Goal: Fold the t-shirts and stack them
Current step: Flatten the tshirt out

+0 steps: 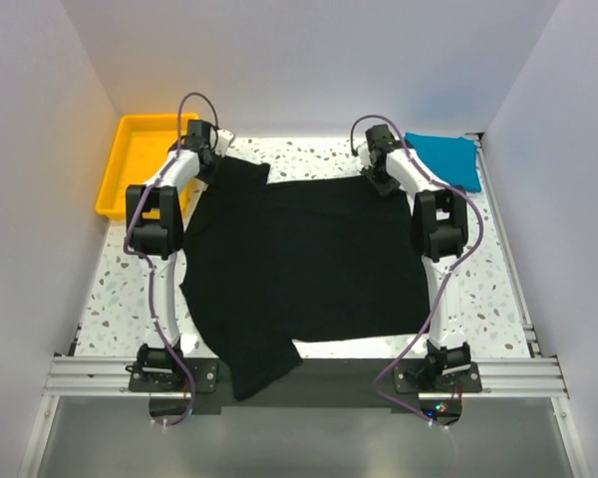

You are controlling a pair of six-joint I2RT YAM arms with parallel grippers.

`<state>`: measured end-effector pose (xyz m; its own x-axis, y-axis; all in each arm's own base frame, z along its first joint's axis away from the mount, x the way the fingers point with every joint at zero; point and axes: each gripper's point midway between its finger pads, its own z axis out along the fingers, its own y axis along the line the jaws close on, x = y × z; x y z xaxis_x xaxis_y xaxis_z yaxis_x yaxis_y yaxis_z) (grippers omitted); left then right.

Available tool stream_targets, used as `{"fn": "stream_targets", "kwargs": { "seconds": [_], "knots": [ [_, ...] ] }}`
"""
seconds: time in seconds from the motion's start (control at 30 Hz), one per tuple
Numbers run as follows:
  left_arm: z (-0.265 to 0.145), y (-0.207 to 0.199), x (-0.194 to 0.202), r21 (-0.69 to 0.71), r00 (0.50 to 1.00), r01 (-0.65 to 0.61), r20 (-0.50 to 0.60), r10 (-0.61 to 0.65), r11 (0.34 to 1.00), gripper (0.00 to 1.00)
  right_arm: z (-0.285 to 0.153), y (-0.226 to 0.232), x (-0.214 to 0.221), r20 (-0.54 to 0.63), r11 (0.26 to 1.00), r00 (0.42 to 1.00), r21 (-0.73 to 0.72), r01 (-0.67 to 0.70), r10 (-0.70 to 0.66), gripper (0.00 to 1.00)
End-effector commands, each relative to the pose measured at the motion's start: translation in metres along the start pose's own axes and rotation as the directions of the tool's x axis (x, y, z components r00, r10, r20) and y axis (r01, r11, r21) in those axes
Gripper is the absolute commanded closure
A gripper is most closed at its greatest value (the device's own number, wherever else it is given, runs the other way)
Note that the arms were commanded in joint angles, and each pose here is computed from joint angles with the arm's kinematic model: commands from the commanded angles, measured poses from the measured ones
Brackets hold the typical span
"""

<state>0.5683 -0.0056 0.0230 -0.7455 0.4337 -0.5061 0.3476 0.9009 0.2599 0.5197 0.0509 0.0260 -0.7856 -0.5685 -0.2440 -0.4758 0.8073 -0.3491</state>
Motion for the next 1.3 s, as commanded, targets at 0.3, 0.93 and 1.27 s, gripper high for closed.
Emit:
{"fn": "stream_targets", "kwargs": {
  "seconds": [0.3, 0.93, 1.27],
  "knots": [
    [0.019, 0.011, -0.005, -0.021, 1.0, 0.019, 0.005, -0.019, 1.0, 0.74, 0.034, -0.035, -0.057, 0.136, 0.98, 0.984, 0.147, -0.138, 0.118, 0.72],
    [-0.225, -0.139, 0.08, 0.54, 0.916, -0.399, 0.273, 0.294, 0.741, 0.38, -0.15, 0.037, 0.035, 0.148, 0.906, 0.97, -0.353, 0.233, -0.192, 0.16],
    [-0.206, -0.166, 0.225, 0.568, 0.839, -0.457, 0.02, 0.544, 0.684, 0.56, -0.126, 0.079, 0.179, -0.077, 0.844, 0.917, -0.429, 0.323, -0.39, 0.55]
  ]
}}
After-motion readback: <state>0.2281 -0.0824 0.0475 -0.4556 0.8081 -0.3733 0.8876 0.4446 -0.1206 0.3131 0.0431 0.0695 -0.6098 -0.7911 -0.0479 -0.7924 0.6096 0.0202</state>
